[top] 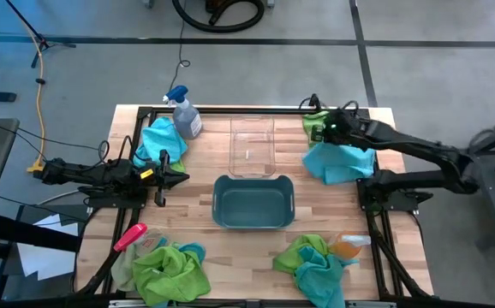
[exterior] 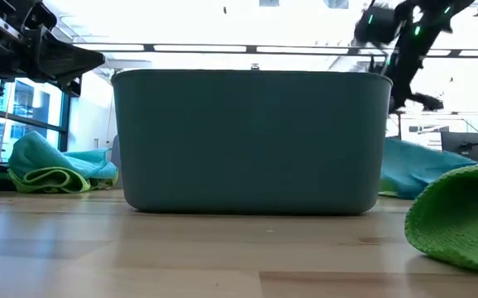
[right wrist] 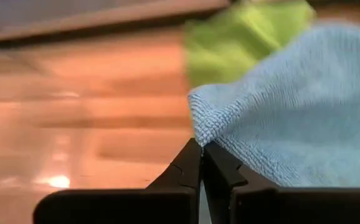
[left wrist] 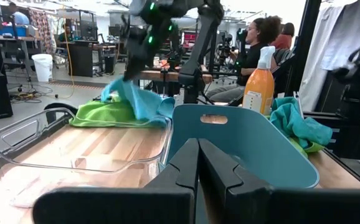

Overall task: Sort microfiber towel by color & place in baskets
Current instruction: Put the blue microfiber towel into the transparent bin

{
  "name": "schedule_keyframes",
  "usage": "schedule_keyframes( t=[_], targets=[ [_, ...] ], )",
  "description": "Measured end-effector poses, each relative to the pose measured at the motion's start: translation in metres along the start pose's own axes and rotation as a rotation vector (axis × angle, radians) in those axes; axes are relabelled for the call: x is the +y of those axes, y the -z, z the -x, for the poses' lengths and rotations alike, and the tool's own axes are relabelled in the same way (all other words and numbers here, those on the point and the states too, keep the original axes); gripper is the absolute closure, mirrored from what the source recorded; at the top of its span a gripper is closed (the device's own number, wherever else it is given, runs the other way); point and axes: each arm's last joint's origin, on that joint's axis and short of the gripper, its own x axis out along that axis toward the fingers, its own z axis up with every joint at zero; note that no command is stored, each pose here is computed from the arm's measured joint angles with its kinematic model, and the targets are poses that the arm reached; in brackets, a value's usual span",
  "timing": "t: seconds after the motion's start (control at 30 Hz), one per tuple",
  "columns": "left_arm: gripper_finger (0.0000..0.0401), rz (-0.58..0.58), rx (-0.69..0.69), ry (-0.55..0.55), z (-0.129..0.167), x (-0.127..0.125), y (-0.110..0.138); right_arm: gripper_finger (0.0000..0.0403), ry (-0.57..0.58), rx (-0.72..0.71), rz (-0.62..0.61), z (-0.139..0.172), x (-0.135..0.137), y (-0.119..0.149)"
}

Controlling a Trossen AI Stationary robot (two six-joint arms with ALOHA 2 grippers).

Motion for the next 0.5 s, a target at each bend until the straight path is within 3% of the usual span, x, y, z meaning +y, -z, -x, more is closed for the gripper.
schedule_keyframes(
  t=[0.3, 0.5],
  targets=[
    [0.0401, 0.0, 0.0, 0.0, 0.0, 0.0, 0.0, 0.0402, -0.496, -0.389, 0.166, 0.093, 0.037, -0.05],
    [0.0401, 0.0, 0.0, 0.0, 0.0, 0.0, 0.0, 0.0402, -0.704, -0.567, 0.241, 0.131, 0.068, -0.081]
  ],
)
